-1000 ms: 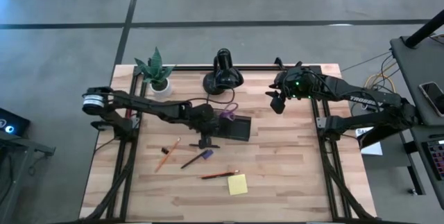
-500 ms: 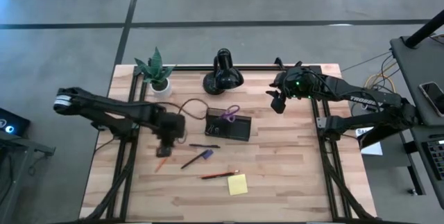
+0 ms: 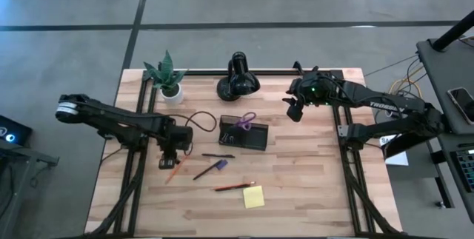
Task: Pick and place office supplies into organizer
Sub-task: Put the black binder clip into the black desk organizer
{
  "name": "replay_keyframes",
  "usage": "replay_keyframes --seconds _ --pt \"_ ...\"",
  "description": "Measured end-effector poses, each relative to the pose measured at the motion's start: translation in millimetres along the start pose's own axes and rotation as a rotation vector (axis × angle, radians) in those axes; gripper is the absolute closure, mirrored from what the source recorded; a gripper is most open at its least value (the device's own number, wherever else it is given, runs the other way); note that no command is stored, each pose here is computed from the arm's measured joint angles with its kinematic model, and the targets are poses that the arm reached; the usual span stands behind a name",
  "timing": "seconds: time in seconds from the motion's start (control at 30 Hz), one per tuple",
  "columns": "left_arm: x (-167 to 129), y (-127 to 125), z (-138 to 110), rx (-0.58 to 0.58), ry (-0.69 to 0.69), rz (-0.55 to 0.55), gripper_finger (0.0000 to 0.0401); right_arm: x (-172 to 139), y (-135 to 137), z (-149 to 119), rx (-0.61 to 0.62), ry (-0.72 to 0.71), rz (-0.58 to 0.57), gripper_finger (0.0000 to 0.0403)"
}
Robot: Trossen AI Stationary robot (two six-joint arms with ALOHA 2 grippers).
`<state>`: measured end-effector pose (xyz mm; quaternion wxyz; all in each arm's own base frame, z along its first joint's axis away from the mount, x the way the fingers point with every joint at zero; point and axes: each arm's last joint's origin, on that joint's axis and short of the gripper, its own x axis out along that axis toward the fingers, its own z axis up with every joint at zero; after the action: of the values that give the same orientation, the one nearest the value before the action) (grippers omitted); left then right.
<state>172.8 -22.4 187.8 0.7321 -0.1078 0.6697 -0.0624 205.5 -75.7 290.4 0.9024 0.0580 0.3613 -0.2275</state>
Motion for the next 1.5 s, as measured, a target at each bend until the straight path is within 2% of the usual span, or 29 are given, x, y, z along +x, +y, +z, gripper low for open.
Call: replay_keyframes --seconds 0.2,0.43,0.7,0.83,1.07,1.33,1.4,1.5 --pt "10.5 6.7 4.6 0.001 -0.036 0.005 0.0306 7.1 1.0 -1.0 -0.001 0.029 -0.001 0.0271" --pt "18.5 9.3 6.3 -0.017 0.017 0.0 0.0306 10.0 1.4 -0.8 -0.006 0.034 -0.001 0.027" --pt "30.5 9.6 8.1 -0.029 0.096 -0.068 0.0306 10.0 1.3 -0.8 -0.004 0.033 -0.003 0.0275" --pt "29.6 9.2 8.3 -0.029 0.091 -0.073 0.0322 9.9 1.2 -0.7 -0.004 0.032 -0.003 0.0275" --pt "25.0 7.7 9.8 -0.033 0.044 -0.086 0.0392 9.9 1.2 -0.7 -0.005 0.032 -0.003 0.0275" --pt "15.1 3.3 18.9 -0.129 -0.031 -0.123 0.0401 9.8 1.3 -0.8 -0.002 0.032 -0.003 0.0275" --pt "3.6 0.6 26.6 -0.128 -0.09 -0.098 0.0401 9.7 1.4 -0.8 -0.002 0.032 -0.003 0.0275" --pt "-17.3 -2.4 38.4 -0.124 -0.203 0.002 0.0401 9.5 1.4 -0.8 -0.002 0.031 -0.003 0.0275"
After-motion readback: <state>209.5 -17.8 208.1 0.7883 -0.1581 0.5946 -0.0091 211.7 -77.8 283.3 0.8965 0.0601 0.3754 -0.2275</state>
